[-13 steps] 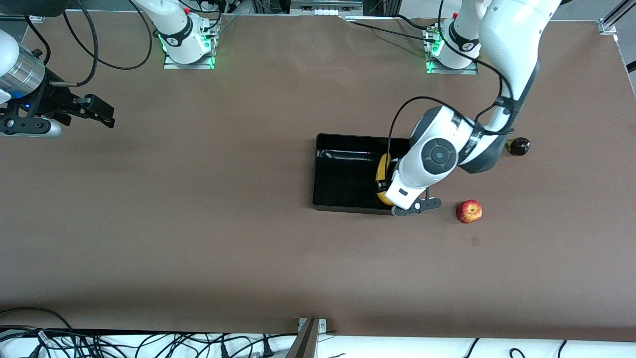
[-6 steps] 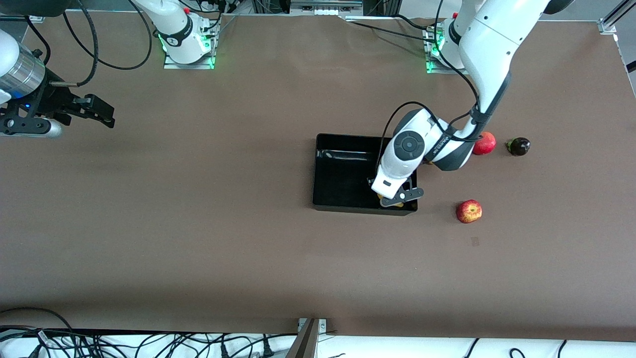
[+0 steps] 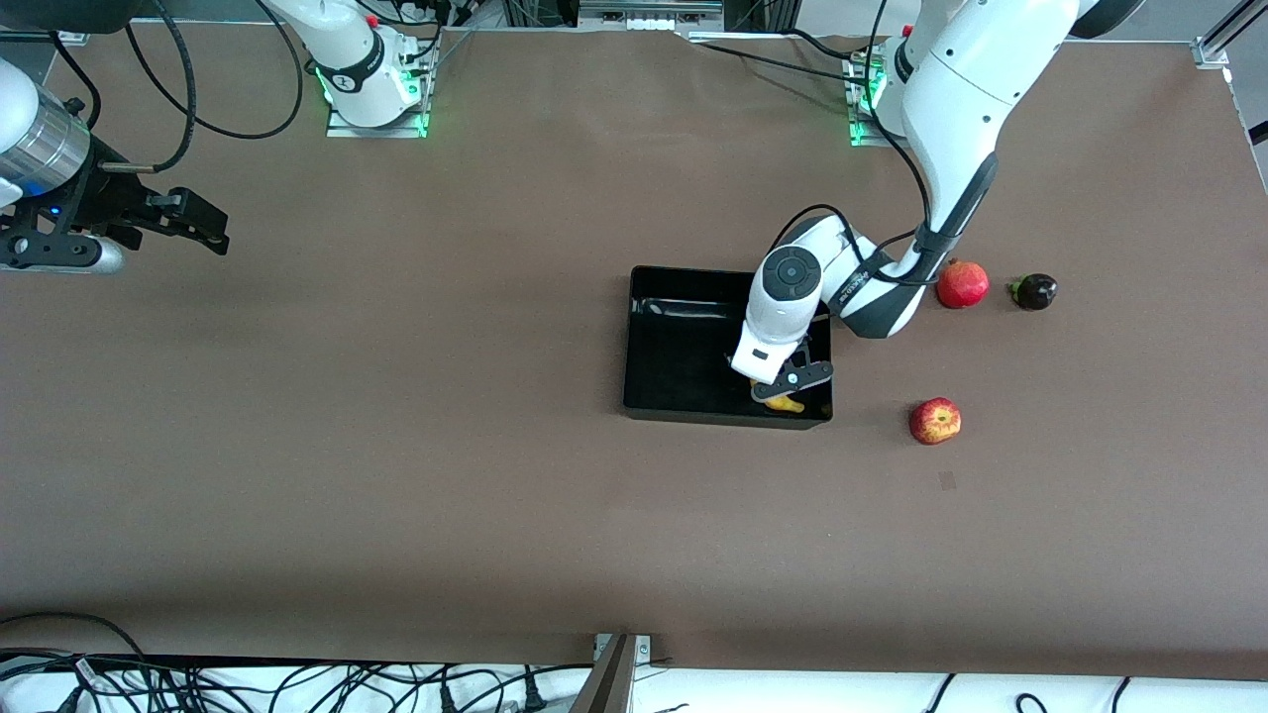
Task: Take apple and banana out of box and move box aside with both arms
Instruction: 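Close the left gripper on the banana and lift it, then carry the banana out of the tray beside the apple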
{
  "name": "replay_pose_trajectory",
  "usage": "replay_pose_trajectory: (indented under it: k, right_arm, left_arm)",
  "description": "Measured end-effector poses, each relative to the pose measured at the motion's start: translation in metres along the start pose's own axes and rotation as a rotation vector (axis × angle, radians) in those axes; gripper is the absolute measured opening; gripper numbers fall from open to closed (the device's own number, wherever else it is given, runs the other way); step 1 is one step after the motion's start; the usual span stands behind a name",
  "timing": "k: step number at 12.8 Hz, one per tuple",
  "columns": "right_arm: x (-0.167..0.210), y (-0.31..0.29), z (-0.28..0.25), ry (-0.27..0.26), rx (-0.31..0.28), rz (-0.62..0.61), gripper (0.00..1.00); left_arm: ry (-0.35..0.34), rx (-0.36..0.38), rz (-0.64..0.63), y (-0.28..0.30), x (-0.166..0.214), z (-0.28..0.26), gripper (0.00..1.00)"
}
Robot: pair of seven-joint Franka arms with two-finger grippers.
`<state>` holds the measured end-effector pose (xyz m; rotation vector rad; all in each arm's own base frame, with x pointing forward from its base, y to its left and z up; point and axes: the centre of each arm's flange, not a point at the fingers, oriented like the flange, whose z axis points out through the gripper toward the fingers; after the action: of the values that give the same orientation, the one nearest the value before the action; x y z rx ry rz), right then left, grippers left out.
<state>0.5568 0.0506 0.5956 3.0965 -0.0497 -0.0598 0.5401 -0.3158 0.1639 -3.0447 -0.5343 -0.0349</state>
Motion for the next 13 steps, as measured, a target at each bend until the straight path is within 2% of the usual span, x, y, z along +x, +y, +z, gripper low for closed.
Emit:
replay_pose_trajectory:
  k: [2, 3, 6, 9, 11, 13]
  right_arm:
    - [0.0, 0.0, 0.0, 0.0, 0.0, 0.0, 1.0]
    - [0.0, 0.0, 0.0, 0.0, 0.0, 0.0, 1.0]
    - [0.0, 0.0, 0.0, 0.0, 0.0, 0.0, 1.0]
    - [0.0, 0.0, 0.0, 0.0, 0.0, 0.0, 1.0]
    - [0.0, 0.0, 0.0, 0.0, 0.0, 0.0, 1.0]
    - [0.0, 0.0, 0.0, 0.0, 0.0, 0.001, 1.0]
  left_arm:
    - [-0.005, 0.015, 0.006, 0.002, -0.003, -0.005, 0.41]
    - [-0.019, 0.047, 0.008, 0.004, -0.007, -0.012, 0.36]
    - [-0.11, 0.099, -0.002, 0.012, -0.003, -0.078, 0.34]
    - [-0.249, 0.151, 0.101, -0.011, 0.029, -0.161, 0.34]
    - [-0.345, 0.201, 0.232, -0.059, 0.066, -0.192, 0.34]
    - [-0.397, 0.188, 0.337, -0.131, 0.12, -0.199, 0.34]
